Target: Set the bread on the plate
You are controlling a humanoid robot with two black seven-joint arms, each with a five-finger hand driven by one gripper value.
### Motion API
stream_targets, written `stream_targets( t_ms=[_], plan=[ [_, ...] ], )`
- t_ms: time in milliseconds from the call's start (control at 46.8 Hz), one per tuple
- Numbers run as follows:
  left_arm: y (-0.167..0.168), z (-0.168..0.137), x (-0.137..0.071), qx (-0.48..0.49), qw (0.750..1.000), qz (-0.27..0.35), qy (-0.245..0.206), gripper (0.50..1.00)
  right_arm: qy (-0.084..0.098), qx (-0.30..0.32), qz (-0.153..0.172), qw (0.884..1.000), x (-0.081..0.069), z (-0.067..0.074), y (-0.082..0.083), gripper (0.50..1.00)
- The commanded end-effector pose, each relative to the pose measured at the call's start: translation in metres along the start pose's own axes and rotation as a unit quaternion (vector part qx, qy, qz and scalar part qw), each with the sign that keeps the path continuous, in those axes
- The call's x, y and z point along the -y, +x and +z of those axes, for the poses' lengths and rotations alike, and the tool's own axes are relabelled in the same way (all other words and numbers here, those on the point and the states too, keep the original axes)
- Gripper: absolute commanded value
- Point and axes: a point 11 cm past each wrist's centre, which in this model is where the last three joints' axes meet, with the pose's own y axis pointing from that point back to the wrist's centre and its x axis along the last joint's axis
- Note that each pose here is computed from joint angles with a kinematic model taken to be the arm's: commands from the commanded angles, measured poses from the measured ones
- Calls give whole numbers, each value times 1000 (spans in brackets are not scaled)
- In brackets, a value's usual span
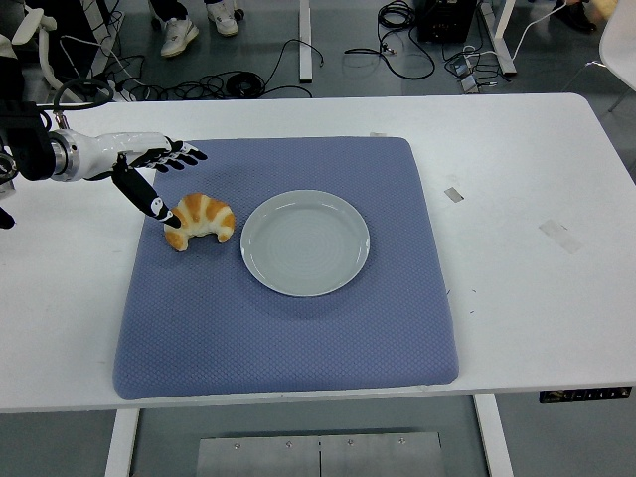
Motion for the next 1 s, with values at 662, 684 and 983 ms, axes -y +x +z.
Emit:
stream_targets(
  t_ms=[662,684,983],
  plan=[
    [-24,-6,22,39,999,-1,14,937,0,0,0,1000,0,0,0,1000],
    [-26,-8,23,37,999,-1,15,937,0,0,0,1000,0,0,0,1000],
    [-27,-14,34,27,999,10,23,915,0,0,0,1000,0,0,0,1000]
  ],
)
